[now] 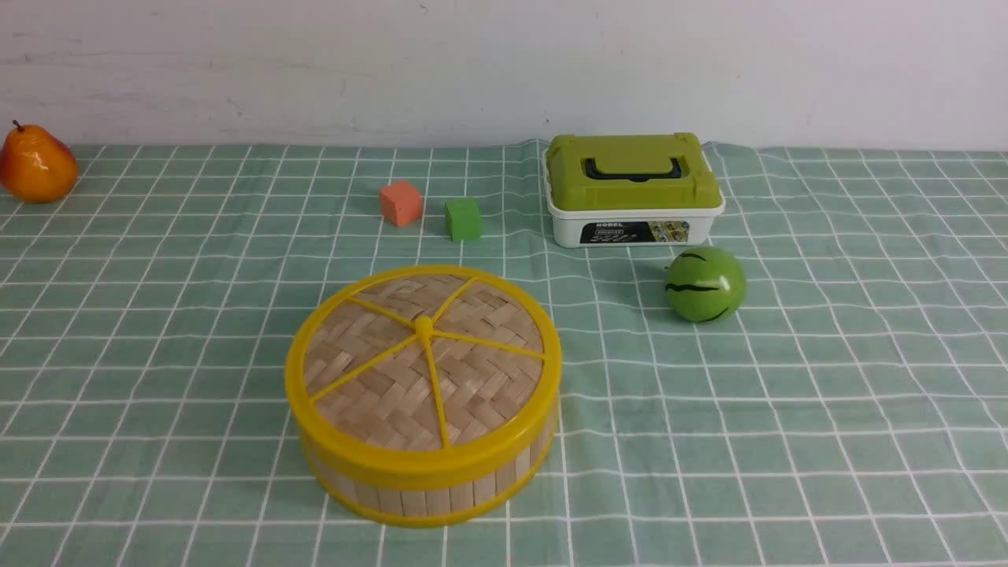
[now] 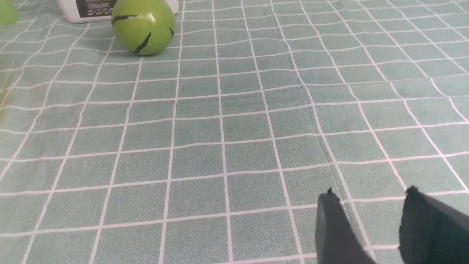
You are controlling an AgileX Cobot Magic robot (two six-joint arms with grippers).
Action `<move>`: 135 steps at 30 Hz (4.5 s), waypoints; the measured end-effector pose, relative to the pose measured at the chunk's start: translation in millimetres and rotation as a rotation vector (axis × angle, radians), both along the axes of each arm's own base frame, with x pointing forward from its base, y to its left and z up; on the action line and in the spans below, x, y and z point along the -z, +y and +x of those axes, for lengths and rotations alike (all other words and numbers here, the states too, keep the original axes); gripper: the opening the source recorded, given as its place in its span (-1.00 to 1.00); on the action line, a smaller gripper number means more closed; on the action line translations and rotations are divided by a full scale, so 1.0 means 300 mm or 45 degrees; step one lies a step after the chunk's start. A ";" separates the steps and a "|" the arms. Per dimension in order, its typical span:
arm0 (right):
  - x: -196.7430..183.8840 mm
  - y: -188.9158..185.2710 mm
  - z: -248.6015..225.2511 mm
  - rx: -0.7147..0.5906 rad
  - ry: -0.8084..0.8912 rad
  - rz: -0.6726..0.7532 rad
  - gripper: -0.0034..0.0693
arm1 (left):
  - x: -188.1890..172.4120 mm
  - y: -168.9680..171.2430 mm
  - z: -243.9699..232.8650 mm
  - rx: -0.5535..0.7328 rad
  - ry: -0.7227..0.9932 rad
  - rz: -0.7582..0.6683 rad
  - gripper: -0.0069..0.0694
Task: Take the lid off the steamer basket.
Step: Use the right arm to lift the lid of the steamer
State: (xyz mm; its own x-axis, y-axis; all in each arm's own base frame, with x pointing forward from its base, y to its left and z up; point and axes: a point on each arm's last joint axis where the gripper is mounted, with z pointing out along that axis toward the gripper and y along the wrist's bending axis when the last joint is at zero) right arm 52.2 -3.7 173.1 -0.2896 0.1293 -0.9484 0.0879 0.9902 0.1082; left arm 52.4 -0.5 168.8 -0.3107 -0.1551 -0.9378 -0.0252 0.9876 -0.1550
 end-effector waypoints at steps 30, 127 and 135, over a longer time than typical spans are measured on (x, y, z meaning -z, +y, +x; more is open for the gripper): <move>0.000 0.000 0.000 0.000 0.000 0.000 -0.24 | 0.000 0.000 0.000 0.000 0.000 0.000 -0.19; -0.741 0.796 0.796 -1.171 0.790 -0.585 -0.80 | -0.002 0.000 0.001 0.001 -0.010 -0.002 -0.19; -0.590 1.007 0.859 -1.251 0.875 -0.595 -0.15 | -0.002 0.000 0.001 0.001 -0.010 -0.002 -0.19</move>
